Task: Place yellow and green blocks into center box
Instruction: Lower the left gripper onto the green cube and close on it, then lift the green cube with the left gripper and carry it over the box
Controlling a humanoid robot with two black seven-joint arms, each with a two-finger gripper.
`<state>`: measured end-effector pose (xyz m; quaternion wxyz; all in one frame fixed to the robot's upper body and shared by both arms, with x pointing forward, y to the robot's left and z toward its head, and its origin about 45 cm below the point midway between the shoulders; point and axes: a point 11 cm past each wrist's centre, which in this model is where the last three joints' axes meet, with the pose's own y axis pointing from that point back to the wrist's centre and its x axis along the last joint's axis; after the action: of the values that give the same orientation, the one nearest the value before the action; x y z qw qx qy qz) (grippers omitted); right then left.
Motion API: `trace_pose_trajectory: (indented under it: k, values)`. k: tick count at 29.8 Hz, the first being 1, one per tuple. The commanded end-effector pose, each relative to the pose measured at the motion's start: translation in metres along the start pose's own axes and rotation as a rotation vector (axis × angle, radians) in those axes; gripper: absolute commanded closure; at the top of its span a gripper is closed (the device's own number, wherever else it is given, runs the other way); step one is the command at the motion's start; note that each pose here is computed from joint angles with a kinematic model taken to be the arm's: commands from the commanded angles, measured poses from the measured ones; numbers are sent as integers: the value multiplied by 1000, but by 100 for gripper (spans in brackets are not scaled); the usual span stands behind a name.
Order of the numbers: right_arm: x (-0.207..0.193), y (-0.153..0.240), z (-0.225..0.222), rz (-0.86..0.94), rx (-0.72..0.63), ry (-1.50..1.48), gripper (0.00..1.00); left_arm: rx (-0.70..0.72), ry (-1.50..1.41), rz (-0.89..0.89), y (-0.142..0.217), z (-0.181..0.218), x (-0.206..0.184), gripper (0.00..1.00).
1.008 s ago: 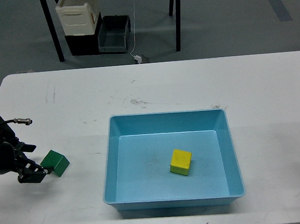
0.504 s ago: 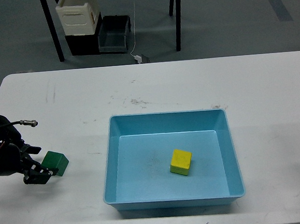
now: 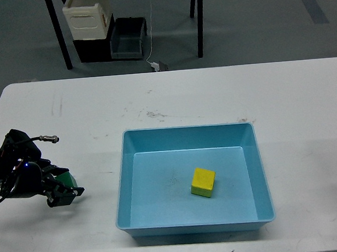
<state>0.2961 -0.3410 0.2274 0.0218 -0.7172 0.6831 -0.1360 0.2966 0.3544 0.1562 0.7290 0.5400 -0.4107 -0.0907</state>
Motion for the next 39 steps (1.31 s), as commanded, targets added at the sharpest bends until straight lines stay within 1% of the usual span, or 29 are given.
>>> trace_pose_trajectory:
  k: [1,6,9,14,16,19,23,27,31,34,39]
  values:
    - [3,1,1,15,-4,4,1,7,-5,-5,1,-2,-1,49]
    - [3,1,3,19,-9,4,1,22,-4,3,7,-7,1,73]
    - [4,1,3,23,-8,5,1,67,-25,35,25,-20,18,79]
    - [5,2,3,31,-10,7,1,135,-18,130,62,-41,29,81]
    - [4,2,4,30,-12,6,1,143,-10,198,75,-45,48,81]
    - [5,3,5,33,-15,7,1,122,2,311,92,-43,87,81]
    - [5,3,5,33,-16,7,1,41,-53,411,108,-14,135,81]
    - [5,3,6,33,-18,7,1,-61,-147,416,107,29,164,81]
    - [5,8,9,33,-30,7,1,-225,-218,358,75,84,195,80]
    - [4,9,10,29,-35,5,1,-277,-311,351,56,112,213,79]
    - [5,9,10,32,-34,6,1,-354,-463,269,16,159,221,78]
